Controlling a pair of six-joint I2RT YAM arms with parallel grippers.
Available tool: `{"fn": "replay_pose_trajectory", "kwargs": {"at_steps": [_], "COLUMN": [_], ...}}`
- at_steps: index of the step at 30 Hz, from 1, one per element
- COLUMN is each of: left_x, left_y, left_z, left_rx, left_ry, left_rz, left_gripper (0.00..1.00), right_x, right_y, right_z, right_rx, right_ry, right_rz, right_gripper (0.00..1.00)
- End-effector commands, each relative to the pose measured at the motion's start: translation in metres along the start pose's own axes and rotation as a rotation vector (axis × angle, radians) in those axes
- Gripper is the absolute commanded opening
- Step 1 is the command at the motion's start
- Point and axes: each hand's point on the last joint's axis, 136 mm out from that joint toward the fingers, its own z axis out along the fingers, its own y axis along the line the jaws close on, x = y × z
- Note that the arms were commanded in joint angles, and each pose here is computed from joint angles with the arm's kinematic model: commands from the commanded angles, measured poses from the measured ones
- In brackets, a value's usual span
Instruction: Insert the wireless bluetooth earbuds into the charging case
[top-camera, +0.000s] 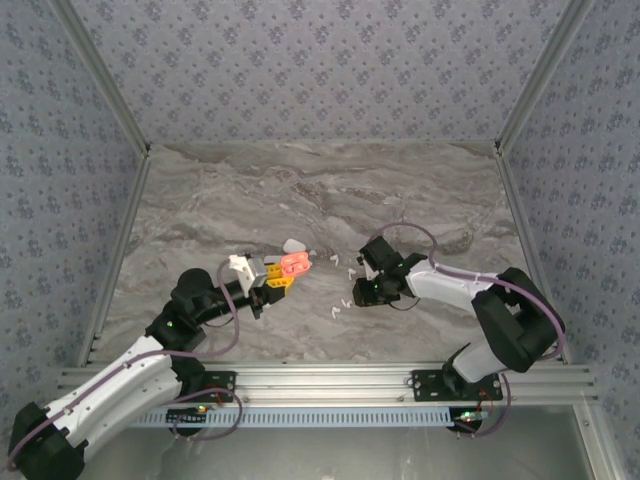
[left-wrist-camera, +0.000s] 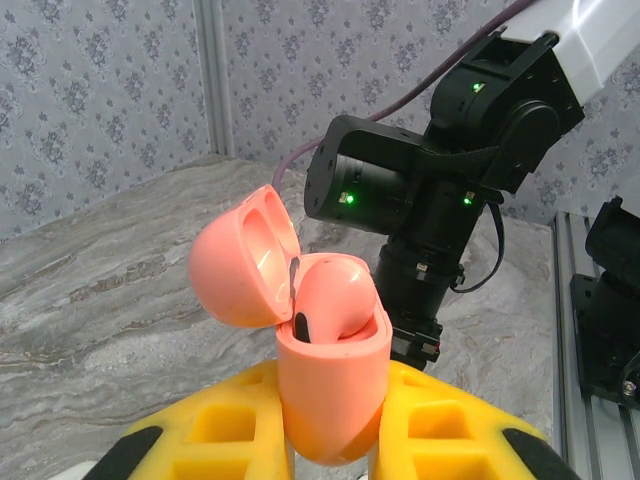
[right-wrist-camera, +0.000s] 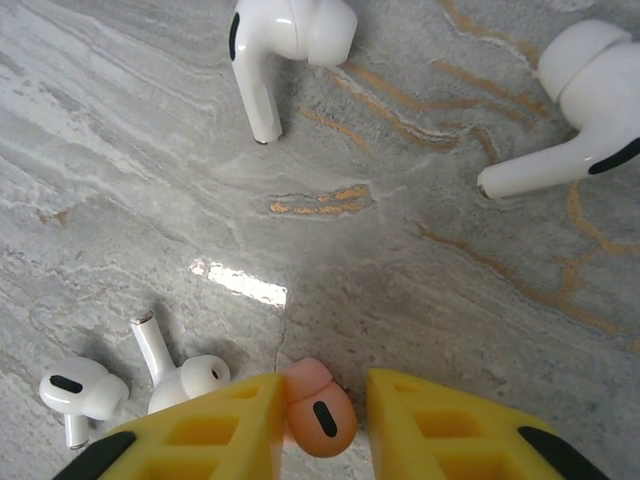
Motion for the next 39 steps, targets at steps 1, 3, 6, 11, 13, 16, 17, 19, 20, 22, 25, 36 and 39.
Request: {"fn": "replay_pose_trajectory", "kwargs": {"at_steps": [1, 3, 6, 11, 13, 16, 17, 19, 20, 22, 25, 36, 39], "left_x": [-0.022, -0.021, -0.022, -0.020, -0.020, -0.022, -0.022, -0.023, -0.024, -0.024, -0.027, -0.035, -0.038], "left_y": [-0.001, -0.001, -0.001, 0.000, 0.001, 0.000, -0.001, -0.001, -0.001, -0.001, -0.002, -0.004, -0.005], "left_z": [-0.003, -0.003, -0.003, -0.003, -0.002, -0.002, -0.001, -0.001, 0.000, 0.002, 0.004, 0.007, 0.007], "left_rx": [-0.007, -0.007, -0.008, -0.013, -0.013, -0.007, -0.004, 0.001, 0.002, 0.006, 0.018, 0.043, 0.050], "left_ry": [-0.052, -0.051, -0.051, -0.049, -0.049, -0.058, -0.060, -0.066, -0.066, -0.066, -0.069, -0.083, -0.088], "left_rz": [0.029, 0.028, 0.028, 0.021, 0.020, 0.015, 0.012, 0.006, 0.004, -0.005, -0.012, -0.037, -0.046], "left_gripper": [0.00, 0.00, 0.00, 0.00, 0.00, 0.00, 0.00, 0.00, 0.00, 0.00, 0.00, 0.00, 0.00], "right_x": [0.006, 0.005, 0.000, -0.016, -0.025, -0.039, -0.045, -0.053, -0.058, -0.066, -0.074, -0.077, -0.075], "right_y": [0.003, 0.003, 0.003, 0.006, 0.010, 0.020, 0.026, 0.037, 0.045, 0.058, 0.080, 0.156, 0.167], "right_z": [0.005, 0.003, -0.005, -0.035, -0.054, -0.087, -0.100, -0.125, -0.138, -0.163, -0.199, -0.255, -0.256], "right_rx": [0.007, 0.012, 0.023, 0.047, 0.048, 0.036, 0.027, 0.010, 0.003, -0.009, -0.013, -0.043, -0.054], "right_ry": [0.031, 0.025, -0.002, -0.087, -0.140, -0.240, -0.279, -0.352, -0.393, -0.472, -0.585, -0.805, -0.823], "right_rz": [-0.001, -0.010, -0.032, -0.132, -0.191, -0.282, -0.316, -0.395, -0.446, -0.534, -0.664, -1.050, -1.095], "right_gripper": [0.27, 0.25, 0.24, 0.23, 0.23, 0.23, 0.23, 0.23, 0.23, 0.23, 0.23, 0.23, 0.23]}}
